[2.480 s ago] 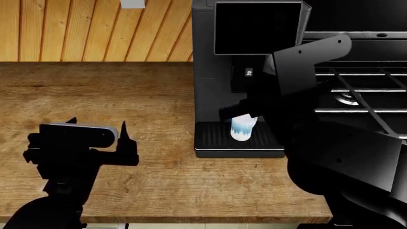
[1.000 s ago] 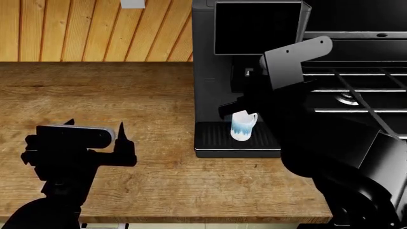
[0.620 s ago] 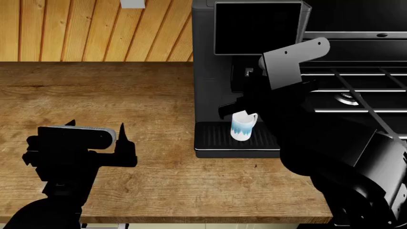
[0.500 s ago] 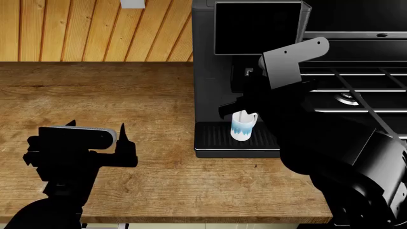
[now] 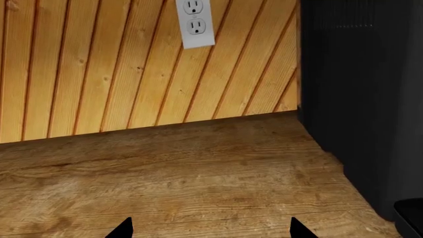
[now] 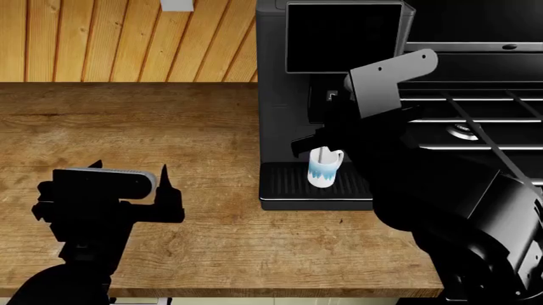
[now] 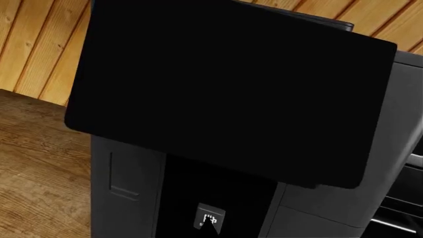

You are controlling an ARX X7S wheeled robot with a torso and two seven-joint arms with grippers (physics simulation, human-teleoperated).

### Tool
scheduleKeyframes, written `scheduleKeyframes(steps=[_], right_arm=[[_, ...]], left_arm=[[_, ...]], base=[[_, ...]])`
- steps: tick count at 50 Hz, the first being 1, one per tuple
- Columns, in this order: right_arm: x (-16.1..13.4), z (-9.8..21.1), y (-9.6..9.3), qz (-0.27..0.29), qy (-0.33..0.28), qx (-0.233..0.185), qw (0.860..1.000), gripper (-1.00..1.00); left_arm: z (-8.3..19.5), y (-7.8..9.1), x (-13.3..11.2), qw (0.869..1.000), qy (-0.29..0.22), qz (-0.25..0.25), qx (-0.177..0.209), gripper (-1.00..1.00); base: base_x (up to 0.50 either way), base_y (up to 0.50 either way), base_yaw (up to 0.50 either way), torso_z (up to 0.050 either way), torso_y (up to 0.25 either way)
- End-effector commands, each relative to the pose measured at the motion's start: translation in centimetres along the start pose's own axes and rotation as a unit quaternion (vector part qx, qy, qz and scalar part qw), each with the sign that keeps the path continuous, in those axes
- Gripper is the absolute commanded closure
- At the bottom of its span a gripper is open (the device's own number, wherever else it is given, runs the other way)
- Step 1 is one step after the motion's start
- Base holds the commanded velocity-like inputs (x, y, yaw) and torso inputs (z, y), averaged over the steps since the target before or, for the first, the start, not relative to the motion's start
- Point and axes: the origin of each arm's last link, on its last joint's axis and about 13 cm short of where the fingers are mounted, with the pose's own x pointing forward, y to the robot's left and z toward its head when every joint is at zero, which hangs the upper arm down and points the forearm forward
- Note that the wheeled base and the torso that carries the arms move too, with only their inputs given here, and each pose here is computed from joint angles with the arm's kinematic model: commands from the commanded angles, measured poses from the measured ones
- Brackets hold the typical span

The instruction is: Press the button on the coffee machine to serve coffee.

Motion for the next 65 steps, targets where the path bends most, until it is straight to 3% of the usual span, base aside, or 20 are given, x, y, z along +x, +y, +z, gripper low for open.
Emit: scheduleKeyframes(steps=[1, 16, 39, 60, 61, 65], right_arm=[[0.1, -0.2, 0.0, -0.002, 0.005, 0.006, 1.000, 1.00], [0.0, -0.4, 0.1, 0.000, 0.005, 0.007, 1.000, 1.00], [-3.0, 0.3, 1.4, 0.007, -0.015, -0.009, 1.000, 1.00], [-6.1, -1.2, 0.5, -0.025, -0.046, 0.018, 0.998, 1.00], [-6.3, -1.4, 0.3, -0.022, -0.050, 0.021, 0.998, -1.00], [-7.3, -1.8, 0.1, -0.023, -0.047, 0.025, 0.998, -1.00]], left_arm=[[0.0, 0.1, 0.0, 1.000, -0.003, -0.004, -0.008, -1.00], [-0.1, 0.2, 0.0, 1.000, -0.002, -0.005, -0.008, -1.00], [-0.2, 0.1, 0.0, 1.000, -0.001, -0.008, -0.006, -1.00], [0.0, 0.0, 0.0, 1.000, -0.004, -0.007, -0.007, -1.00], [0.0, 0.0, 0.0, 1.000, -0.004, -0.007, -0.007, -1.00], [-0.2, 0.0, -0.2, 1.000, -0.002, -0.007, -0.006, -1.00]], base=[[0.00, 0.00, 0.00, 0.000, 0.000], [0.00, 0.00, 0.00, 0.000, 0.000], [0.00, 0.00, 0.00, 0.000, 0.000], [0.00, 0.00, 0.00, 0.000, 0.000], [0.00, 0.00, 0.00, 0.000, 0.000], [0.00, 0.00, 0.00, 0.000, 0.000]])
